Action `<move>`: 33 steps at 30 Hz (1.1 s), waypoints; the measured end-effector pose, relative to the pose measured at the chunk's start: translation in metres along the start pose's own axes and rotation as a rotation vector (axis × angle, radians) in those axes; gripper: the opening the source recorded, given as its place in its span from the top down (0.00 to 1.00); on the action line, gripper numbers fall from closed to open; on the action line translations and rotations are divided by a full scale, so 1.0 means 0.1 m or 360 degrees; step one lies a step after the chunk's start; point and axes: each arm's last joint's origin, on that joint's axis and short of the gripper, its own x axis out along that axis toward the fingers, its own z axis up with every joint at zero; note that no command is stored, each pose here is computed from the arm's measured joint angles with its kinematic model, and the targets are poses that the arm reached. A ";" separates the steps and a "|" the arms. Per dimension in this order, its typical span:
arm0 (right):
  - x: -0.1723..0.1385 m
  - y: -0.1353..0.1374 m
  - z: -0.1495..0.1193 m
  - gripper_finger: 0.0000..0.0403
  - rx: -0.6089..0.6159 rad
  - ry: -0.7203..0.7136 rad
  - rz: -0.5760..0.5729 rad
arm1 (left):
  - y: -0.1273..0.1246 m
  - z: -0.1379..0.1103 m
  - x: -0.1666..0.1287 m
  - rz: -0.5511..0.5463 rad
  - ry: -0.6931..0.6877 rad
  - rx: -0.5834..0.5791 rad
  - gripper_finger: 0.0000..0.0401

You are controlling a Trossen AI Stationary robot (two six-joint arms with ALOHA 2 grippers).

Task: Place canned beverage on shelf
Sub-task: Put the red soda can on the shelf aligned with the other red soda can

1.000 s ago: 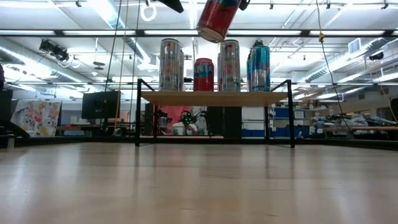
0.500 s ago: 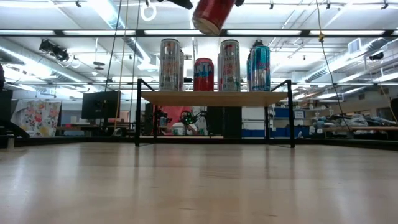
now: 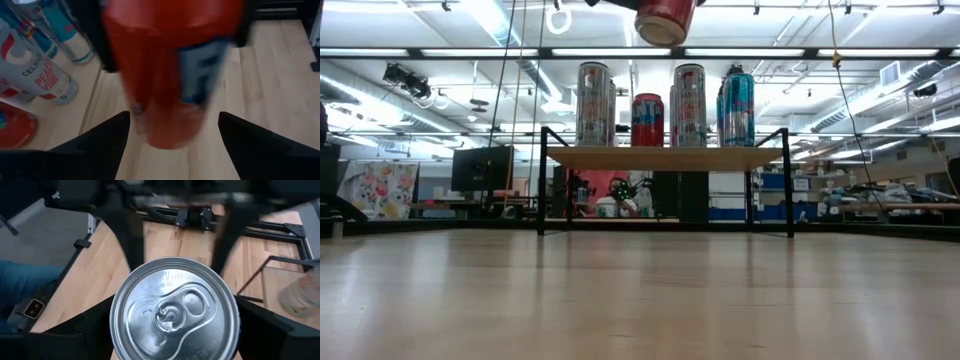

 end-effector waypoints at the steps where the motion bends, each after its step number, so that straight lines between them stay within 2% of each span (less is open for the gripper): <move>1: 0.00 0.01 0.00 0.19 -0.0002 -0.0001 0.0002 | 0.00 0.00 0.00 0.0004 0.0000 0.0002 0.21; 7: 0.02 0.07 0.00 0.19 -0.0009 0.0015 0.0034 | 0.05 0.01 0.01 0.0040 -0.0007 -0.0008 0.21; 10: 0.03 0.10 0.01 0.19 -0.0035 0.0007 0.0053 | 0.03 0.02 0.00 0.0005 -0.0027 -0.0010 0.21; 14: 0.03 0.11 0.02 0.19 -0.0046 -0.0005 0.0074 | 0.01 0.05 0.03 -0.0131 -0.0073 -0.0022 0.21; 33: 0.03 0.15 0.07 0.19 -0.0056 -0.0076 0.0093 | -0.01 0.10 0.12 -0.0184 -0.0146 -0.0008 0.21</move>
